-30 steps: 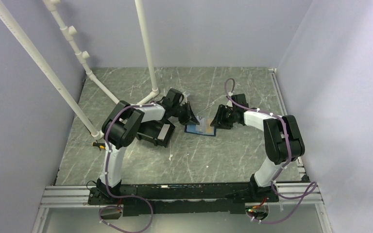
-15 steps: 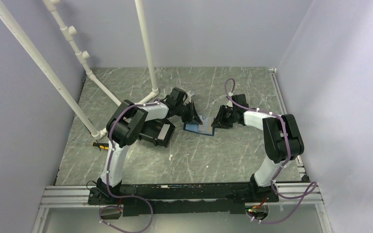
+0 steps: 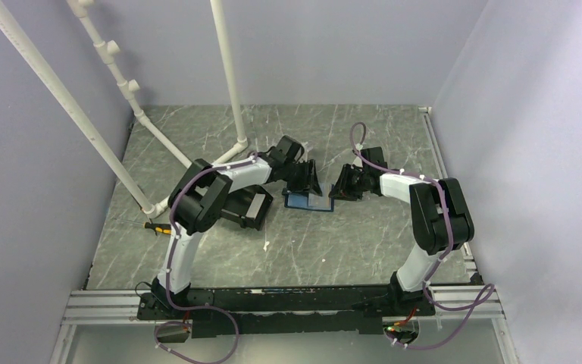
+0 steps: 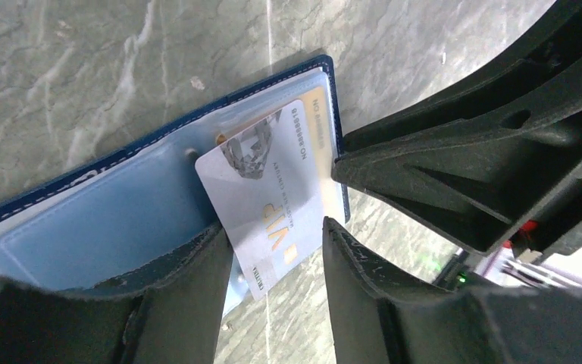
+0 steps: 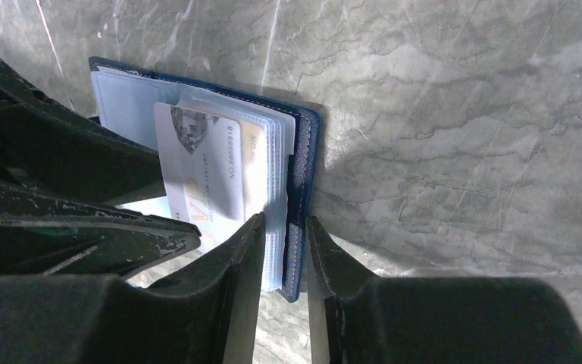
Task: Put the credit cards into the card holder
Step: Insert the credit card into the card holder.
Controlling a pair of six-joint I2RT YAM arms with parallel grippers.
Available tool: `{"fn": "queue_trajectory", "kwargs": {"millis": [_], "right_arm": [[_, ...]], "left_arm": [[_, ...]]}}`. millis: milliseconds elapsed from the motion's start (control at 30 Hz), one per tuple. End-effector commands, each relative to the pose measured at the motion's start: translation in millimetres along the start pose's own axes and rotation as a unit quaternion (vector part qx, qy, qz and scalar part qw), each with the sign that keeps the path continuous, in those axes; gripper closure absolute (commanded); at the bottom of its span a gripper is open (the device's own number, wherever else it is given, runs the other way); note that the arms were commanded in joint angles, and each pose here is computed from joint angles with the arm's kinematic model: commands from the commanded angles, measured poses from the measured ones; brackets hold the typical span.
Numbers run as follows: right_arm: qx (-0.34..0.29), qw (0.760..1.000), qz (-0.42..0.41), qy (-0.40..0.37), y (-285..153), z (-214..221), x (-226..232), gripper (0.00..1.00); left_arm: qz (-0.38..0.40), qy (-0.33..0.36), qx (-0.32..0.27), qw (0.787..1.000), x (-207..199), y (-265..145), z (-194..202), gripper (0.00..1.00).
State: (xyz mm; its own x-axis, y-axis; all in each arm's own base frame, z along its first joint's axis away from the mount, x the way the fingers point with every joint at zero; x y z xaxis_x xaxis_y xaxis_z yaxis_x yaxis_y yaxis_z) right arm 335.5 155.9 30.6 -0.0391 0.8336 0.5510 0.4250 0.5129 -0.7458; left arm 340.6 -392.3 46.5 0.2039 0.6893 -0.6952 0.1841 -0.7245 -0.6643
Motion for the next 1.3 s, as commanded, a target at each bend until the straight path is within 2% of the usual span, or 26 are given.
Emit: {"fn": "queue_trajectory", "kwargs": {"millis": [0, 133, 267, 400, 600, 800, 967, 1067, 1167, 1267], "right_arm": [[0.008, 1.000, -0.015, -0.004, 3.6, 3.9, 4.0, 0.73], [0.004, 1.000, -0.007, -0.003, 1.2, 2.3, 2.6, 0.74], [0.002, 1.000, 0.006, -0.003, -1.1, 2.1, -3.3, 0.74], [0.005, 1.000, 0.004, -0.003, -0.7, 3.4, -2.9, 0.74], [0.008, 1.000, -0.001, -0.005, 0.2, 3.0, -1.5, 0.73], [-0.004, 1.000, 0.009, -0.002, -7.2, 0.0, -1.8, 0.73], [-0.024, 0.998, 0.051, 0.020, -24.4, -1.7, -21.9, 0.72], [-0.030, 0.997, 0.072, 0.012, -32.7, -2.4, -27.0, 0.67], [-0.035, 0.997, 0.069, 0.002, -36.5, -2.6, -25.0, 0.61], [-0.029, 0.998, 0.055, 0.000, -33.3, -0.1, -21.9, 0.56]], "left_arm": [[-0.070, 0.087, 0.012, 0.994, 0.8, 16.0, 13.2, 0.48], [-0.065, 0.132, 0.056, 0.988, -13.0, 23.9, 27.4, 0.44], [-0.081, 0.144, 0.021, 0.986, -8.9, 4.6, 21.8, 0.35], [-0.074, 0.137, 0.022, 0.988, -9.6, -0.5, 15.5, 0.27], [-0.054, 0.137, 0.031, 0.989, -12.9, 17.8, 16.1, 0.24], [-0.021, 0.229, 0.056, 0.972, -57.0, 34.6, 39.5, 0.24], [-0.003, 0.185, 0.051, 0.981, -56.5, 18.4, 31.8, 0.23], [-0.006, 0.170, 0.052, 0.984, -58.5, 6.4, 29.1, 0.17], [-0.028, 0.165, 0.034, 0.985, -53.4, -4.6, 21.8, 0.16], [-0.040, 0.152, 0.041, 0.987, -42.6, -2.2, 21.5, 0.16]]}}
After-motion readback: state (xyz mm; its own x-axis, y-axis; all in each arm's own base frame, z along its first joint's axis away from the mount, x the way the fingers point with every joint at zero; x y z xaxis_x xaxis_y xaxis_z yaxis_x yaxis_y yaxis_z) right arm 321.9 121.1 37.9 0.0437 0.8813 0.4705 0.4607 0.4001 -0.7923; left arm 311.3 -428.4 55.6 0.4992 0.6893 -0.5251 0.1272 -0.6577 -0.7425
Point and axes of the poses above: each gripper's point midway between its finger pads, its own y axis out along the fingers, its own x axis along the line the jaws close on, z = x × y, the point moved 1 cm from there along -y, back along the fingers, and after that the axes turned 3 degrees about -y, right-handed, at the moved point
